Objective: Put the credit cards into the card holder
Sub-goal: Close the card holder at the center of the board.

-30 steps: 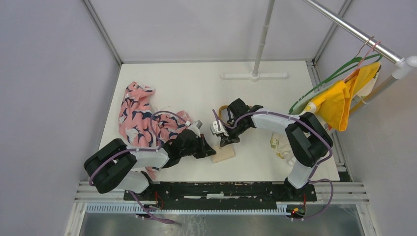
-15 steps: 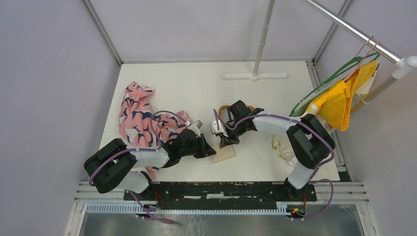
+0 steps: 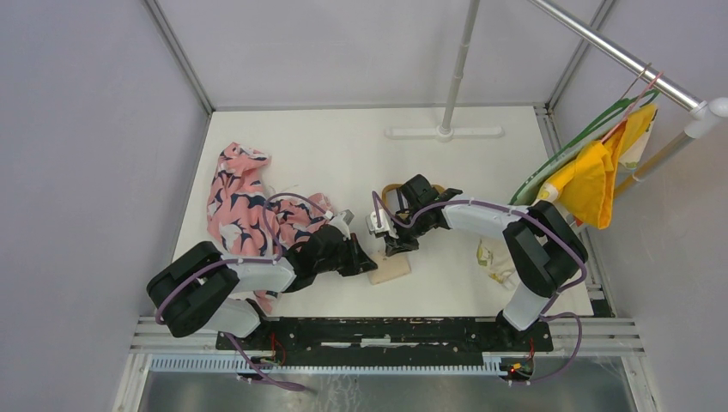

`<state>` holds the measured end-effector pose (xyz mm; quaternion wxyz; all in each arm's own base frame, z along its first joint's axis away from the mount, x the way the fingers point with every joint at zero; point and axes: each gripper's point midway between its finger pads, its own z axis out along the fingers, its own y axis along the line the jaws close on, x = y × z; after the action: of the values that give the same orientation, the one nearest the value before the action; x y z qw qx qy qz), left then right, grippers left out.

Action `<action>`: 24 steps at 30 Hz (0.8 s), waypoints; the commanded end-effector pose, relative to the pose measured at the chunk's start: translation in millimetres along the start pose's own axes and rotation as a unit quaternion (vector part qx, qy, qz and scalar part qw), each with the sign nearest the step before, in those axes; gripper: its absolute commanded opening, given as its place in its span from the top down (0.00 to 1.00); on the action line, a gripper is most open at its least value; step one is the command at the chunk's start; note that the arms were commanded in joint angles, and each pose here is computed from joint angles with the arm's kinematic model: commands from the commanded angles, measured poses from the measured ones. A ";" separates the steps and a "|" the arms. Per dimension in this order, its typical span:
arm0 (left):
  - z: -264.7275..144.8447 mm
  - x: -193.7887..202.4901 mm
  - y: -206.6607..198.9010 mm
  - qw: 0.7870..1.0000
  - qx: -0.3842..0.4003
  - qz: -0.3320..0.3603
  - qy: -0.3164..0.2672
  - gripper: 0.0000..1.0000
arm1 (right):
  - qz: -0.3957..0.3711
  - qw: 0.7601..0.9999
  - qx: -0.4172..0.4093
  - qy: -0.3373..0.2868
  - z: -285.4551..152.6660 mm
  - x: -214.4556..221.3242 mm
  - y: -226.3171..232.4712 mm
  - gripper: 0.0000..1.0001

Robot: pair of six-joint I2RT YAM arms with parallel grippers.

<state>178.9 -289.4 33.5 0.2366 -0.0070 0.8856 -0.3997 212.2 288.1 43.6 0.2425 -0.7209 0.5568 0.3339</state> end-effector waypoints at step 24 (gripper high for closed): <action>3.8 2.1 27.1 0.997 -0.071 -0.009 -0.002 0.98 | -0.027 1.000 -0.001 -0.010 -6.5 -15.3 14.1 1.00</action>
<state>181.0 -291.5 33.2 0.2355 -0.0076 0.8875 -0.3961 210.4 287.5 55.9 0.2581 -0.7185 0.5564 0.3281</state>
